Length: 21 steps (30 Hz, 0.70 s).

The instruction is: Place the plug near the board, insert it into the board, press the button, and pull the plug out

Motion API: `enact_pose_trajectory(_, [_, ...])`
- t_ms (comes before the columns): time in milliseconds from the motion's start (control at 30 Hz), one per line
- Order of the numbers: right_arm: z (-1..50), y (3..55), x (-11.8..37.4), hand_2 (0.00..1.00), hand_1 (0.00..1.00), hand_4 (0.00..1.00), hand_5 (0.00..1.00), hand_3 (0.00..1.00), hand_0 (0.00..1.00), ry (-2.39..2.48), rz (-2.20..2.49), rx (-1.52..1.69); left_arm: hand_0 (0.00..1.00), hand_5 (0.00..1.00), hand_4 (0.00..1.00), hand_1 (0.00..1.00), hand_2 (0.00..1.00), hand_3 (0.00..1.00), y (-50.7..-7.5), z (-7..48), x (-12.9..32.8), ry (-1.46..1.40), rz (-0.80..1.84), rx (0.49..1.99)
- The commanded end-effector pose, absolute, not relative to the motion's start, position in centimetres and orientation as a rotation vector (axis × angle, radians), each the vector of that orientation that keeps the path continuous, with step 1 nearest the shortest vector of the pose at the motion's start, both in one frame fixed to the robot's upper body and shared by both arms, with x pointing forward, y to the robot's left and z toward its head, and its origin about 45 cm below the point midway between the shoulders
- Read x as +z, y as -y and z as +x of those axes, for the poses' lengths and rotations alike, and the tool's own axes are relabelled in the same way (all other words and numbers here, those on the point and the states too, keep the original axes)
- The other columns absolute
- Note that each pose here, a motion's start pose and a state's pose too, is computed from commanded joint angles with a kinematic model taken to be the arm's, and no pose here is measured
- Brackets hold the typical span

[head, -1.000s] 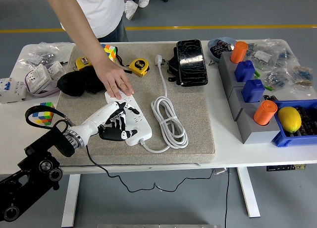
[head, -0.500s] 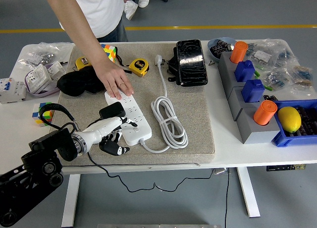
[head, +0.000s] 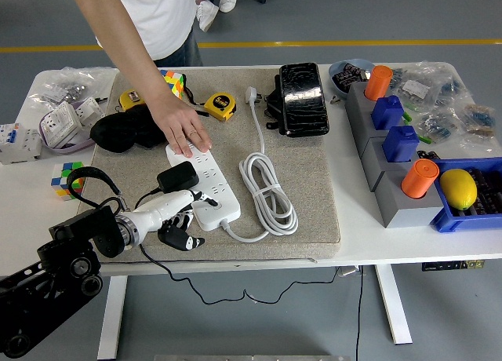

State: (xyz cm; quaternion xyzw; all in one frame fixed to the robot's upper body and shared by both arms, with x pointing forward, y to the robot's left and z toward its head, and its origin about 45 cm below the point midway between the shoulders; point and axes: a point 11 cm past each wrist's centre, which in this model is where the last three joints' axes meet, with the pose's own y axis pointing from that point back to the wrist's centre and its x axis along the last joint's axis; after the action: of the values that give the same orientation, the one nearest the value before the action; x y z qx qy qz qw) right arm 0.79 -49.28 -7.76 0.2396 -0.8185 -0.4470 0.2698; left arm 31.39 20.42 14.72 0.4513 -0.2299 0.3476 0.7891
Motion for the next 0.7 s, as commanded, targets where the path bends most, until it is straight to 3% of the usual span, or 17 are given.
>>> enact_pose_trajectory(400, [0.9,49.3,-7.8,0.582,0.637,0.878,0.408,0.517,0.549,2.207,0.647,-1.205,0.053,0.002,0.781,0.076,0.151,0.804,-20.4,31.4,14.8,0.505,0.961,0.746])
enact_pose_trajectory(600, [0.7,49.2,-7.8,0.582,0.636,0.878,0.408,0.517,0.549,2.202,0.645,-1.206,0.062,0.002,0.781,0.085,0.166,0.795,-21.0,33.0,17.9,0.541,0.702,0.907])
enact_pose_trajectory(633, [0.7,49.2,-7.8,0.582,0.636,0.878,0.408,0.517,0.551,2.202,0.646,-1.206,0.175,0.074,0.758,0.165,0.318,0.639,-21.0,33.3,18.2,0.551,0.665,0.926])
enact_pose_trajectory(700, [0.8,49.2,-7.8,0.582,0.636,0.878,0.408,0.517,0.551,2.204,0.648,-1.204,0.175,0.074,0.758,0.165,0.318,0.639,-21.4,33.7,18.8,0.555,0.588,0.974])
